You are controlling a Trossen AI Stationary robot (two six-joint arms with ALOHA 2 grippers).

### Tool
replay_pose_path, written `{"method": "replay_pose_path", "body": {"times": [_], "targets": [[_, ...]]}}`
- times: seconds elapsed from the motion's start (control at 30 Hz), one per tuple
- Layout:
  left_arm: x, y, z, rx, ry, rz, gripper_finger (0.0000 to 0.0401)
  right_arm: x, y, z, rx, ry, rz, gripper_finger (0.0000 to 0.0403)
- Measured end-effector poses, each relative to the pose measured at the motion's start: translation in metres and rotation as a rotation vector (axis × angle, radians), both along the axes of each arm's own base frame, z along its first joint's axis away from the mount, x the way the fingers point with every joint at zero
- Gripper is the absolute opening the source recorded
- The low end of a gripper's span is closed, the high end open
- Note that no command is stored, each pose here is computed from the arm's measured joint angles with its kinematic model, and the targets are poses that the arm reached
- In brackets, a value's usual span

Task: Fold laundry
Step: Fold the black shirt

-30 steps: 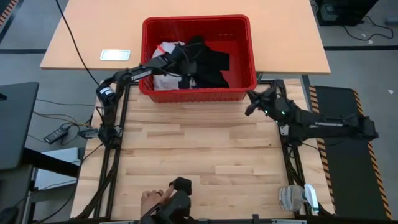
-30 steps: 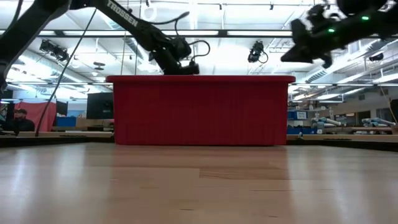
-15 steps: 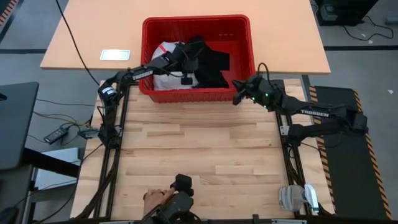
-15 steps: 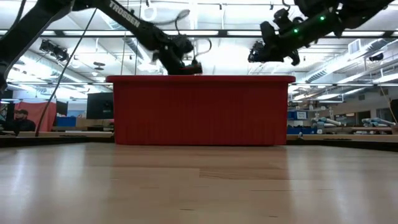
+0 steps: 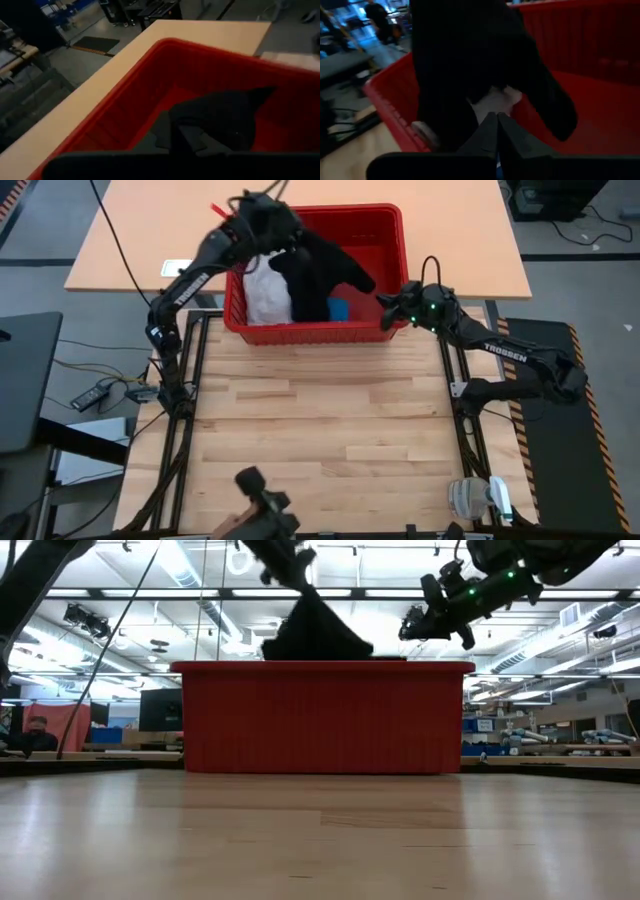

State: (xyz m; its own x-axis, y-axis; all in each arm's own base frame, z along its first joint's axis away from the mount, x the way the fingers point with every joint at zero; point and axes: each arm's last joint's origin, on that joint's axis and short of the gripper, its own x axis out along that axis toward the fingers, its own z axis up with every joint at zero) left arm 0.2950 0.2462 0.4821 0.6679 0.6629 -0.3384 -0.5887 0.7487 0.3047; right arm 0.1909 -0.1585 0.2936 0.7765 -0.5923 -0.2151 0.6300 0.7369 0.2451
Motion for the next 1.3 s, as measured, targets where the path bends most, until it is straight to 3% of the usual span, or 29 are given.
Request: {"method": "replay_pose_path", "body": {"times": [0.1,0.33,0.57,0.77,1.07,1.2,1.3], "targets": [[-0.003,-0.019,0.015,-0.027,-0.056,-0.03,0.0003,-0.004,-0.004,-0.002,0.029,0.002,0.052,0.0005],[-0.008,-0.075,0.043,-0.052,-0.183,-0.278,0.0002,-0.006,-0.005,-0.002,0.062,-0.017,0.157,0.0006],[-0.019,-0.129,0.071,-0.004,-0.291,-0.461,0.0002,-0.003,0.0,-0.002,0.233,-0.121,0.246,0.0014],[-0.028,-0.17,0.077,-0.073,-0.284,-0.578,0.0002,0.006,0.011,-0.001,0.309,-0.152,0.298,0.0038],[-0.032,-0.228,0.055,-0.31,-0.096,-0.556,0.0002,0.031,0.053,-0.001,0.405,-0.172,0.351,0.0044],[-0.041,-0.264,0.046,-0.331,-0.009,-0.485,0.0002,0.041,0.077,0.0,0.459,-0.193,0.342,0.0044],[-0.054,-0.288,0.038,-0.332,0.055,-0.366,0.0002,0.047,0.095,-0.001,0.509,-0.199,0.351,0.0044]]}}
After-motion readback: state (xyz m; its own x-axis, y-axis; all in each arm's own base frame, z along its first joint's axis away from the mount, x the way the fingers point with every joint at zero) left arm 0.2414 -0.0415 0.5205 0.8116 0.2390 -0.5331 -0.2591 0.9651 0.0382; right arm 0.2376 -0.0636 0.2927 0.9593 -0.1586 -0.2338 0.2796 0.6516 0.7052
